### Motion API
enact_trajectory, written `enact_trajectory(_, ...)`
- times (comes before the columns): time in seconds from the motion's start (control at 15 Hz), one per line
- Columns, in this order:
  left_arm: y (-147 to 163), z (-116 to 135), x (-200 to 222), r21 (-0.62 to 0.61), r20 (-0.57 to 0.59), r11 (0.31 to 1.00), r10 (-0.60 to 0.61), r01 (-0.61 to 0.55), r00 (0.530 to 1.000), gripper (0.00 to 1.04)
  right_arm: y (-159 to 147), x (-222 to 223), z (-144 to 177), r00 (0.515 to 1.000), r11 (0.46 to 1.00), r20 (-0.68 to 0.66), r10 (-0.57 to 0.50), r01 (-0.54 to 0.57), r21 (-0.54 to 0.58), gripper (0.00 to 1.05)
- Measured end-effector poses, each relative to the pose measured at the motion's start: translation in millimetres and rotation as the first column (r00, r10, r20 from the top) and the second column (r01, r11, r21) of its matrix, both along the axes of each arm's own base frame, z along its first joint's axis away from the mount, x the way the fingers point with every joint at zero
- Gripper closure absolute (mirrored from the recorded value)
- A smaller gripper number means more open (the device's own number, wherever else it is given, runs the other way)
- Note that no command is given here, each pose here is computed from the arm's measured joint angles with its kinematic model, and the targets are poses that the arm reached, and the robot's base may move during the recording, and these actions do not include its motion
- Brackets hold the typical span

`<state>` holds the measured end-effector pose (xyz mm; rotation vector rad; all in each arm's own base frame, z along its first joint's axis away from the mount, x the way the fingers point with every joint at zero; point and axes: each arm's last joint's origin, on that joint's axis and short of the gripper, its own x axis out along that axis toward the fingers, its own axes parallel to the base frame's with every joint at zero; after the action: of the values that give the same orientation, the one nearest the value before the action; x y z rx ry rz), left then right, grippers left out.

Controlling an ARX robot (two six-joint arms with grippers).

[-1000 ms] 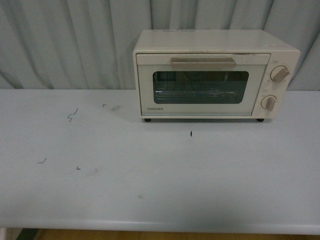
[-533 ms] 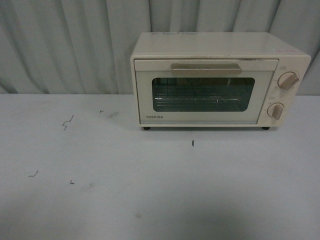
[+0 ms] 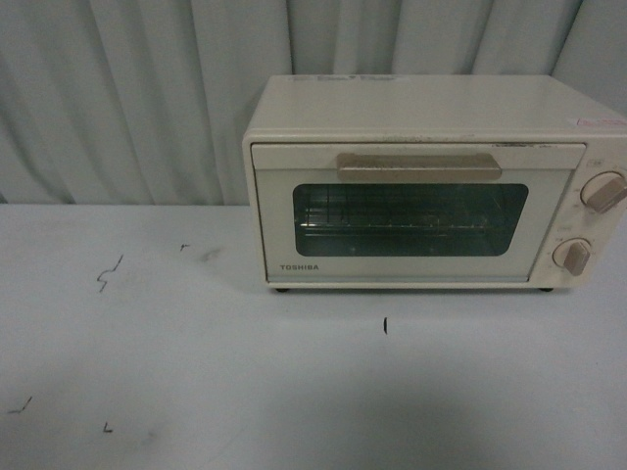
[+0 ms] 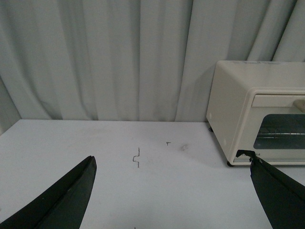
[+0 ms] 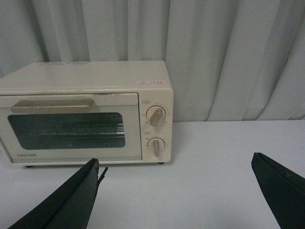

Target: Open oven

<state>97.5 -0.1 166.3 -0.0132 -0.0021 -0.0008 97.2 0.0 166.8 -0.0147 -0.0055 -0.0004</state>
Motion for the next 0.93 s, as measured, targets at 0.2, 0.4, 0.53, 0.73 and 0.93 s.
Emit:
enact_trajectory(0.2, 0.0, -0.3, 0.0, 0.000, -0.003, 1.000, 0.000, 0.000, 1.000, 0.07, 0.0, 0.0, -0.3, 1.000, 1.000, -0.003, 0.000, 0.000, 0.000, 0.06)
enact_trajectory(0.4, 0.0, -0.3, 0.0, 0.000, -0.003, 1.000, 0.000, 0.000, 1.000, 0.07, 0.0, 0.0, -0.2, 1.000, 1.000, -0.002, 0.000, 0.000, 0.000, 0.06)
enact_trajectory(0.53, 0.0, -0.3, 0.0, 0.000, -0.003, 1.000, 0.000, 0.000, 1.000, 0.07, 0.0, 0.0, -0.2, 1.000, 1.000, -0.002, 0.000, 0.000, 0.000, 0.06)
enact_trajectory(0.73, 0.0, -0.3, 0.0, 0.000, -0.003, 1.000, 0.000, 0.000, 1.000, 0.07, 0.0, 0.0, -0.2, 1.000, 1.000, -0.002, 0.000, 0.000, 0.000, 0.06)
enact_trajectory(0.93, -7.9, 14.5, 17.3, -0.231, -0.366, 0.970, -0.156, 0.073, 0.917, 0.07, 0.0, 0.0, -0.2, 1.000, 1.000, -0.002, 0.001, -0.001, 0.000, 0.06)
